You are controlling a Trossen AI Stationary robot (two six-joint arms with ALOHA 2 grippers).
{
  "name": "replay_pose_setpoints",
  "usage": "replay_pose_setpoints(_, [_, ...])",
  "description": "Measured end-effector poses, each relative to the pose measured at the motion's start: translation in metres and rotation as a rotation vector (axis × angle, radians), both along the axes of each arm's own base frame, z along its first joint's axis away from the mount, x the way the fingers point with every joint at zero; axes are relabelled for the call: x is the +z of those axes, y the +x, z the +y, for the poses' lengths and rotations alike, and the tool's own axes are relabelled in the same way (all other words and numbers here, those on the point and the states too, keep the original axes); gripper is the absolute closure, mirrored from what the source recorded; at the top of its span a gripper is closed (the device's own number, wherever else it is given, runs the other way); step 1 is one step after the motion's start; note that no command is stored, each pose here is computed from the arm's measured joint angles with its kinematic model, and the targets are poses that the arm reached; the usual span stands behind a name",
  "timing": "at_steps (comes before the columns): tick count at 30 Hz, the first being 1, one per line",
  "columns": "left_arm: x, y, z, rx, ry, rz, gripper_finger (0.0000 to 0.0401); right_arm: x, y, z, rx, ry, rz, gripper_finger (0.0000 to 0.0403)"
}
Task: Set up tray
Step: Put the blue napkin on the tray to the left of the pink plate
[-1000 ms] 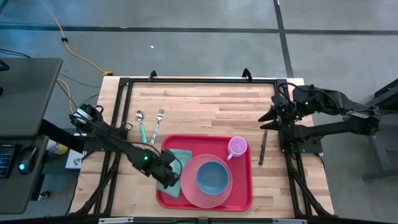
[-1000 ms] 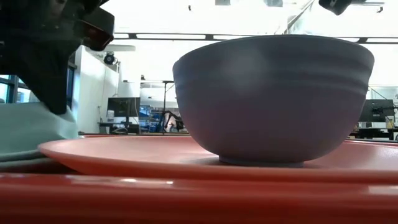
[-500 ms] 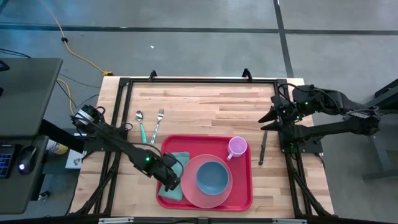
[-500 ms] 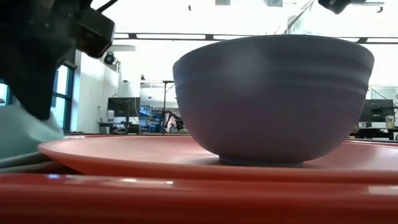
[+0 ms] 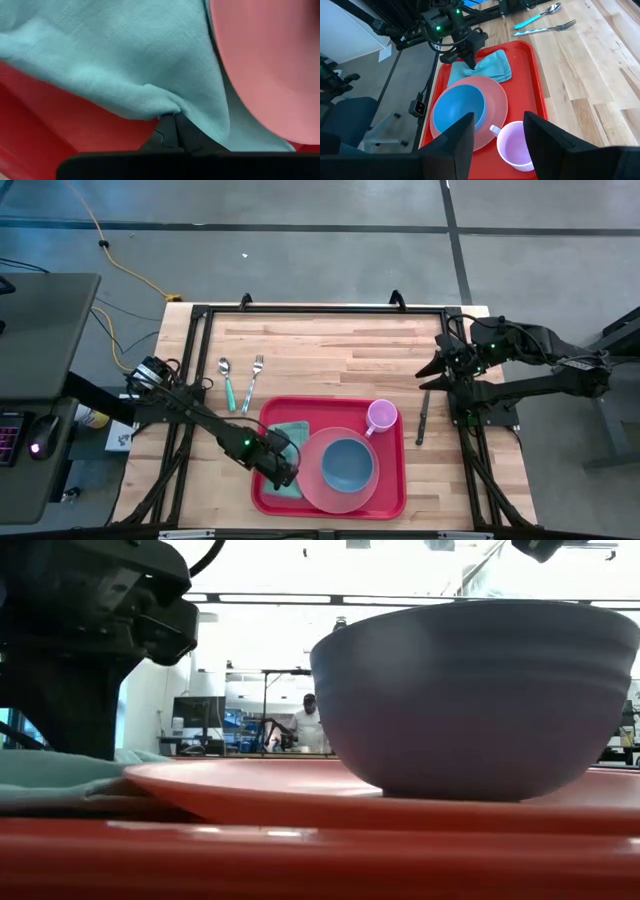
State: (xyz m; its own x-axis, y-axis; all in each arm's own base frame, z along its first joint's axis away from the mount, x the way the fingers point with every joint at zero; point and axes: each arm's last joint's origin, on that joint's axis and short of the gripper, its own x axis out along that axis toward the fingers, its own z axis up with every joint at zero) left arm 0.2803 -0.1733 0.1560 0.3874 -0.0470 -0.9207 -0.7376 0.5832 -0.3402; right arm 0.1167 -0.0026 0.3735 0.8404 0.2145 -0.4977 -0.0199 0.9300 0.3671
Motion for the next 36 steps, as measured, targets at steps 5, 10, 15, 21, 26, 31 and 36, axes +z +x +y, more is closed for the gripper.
replay_pose_setpoints(5, [0.000,0.000,0.000,-0.004,-0.005,0.005,0.0378,0.000,0.000,0.000,0.001,0.001,0.000,0.0254])
replay_pose_setpoints(10, [0.002,0.004,-0.002,-0.021,-0.015,-0.050,0.0393,0.000,0.000,0.000,0.001,0.001,0.000,0.0254])
replay_pose_setpoints(15, [0.004,0.012,0.008,-0.020,0.009,-0.078,0.0387,0.000,0.000,0.000,0.001,0.001,0.000,0.0254])
replay_pose_setpoints(21, [0.010,0.024,0.018,-0.053,0.023,-0.109,0.0391,0.000,0.000,0.000,0.002,0.002,0.000,0.0254])
replay_pose_setpoints(26, [0.013,0.025,0.017,-0.066,0.024,-0.109,0.0394,0.000,0.000,0.000,0.005,0.003,0.000,0.0254])
replay_pose_setpoints(31, [0.011,0.017,0.008,-0.083,0.022,-0.068,0.0394,0.000,0.000,0.000,0.007,0.005,0.000,0.0254])
replay_pose_setpoints(36, [0.008,0.000,-0.004,-0.040,0.020,0.014,0.0394,0.000,0.000,0.000,0.009,0.006,0.000,0.0254])
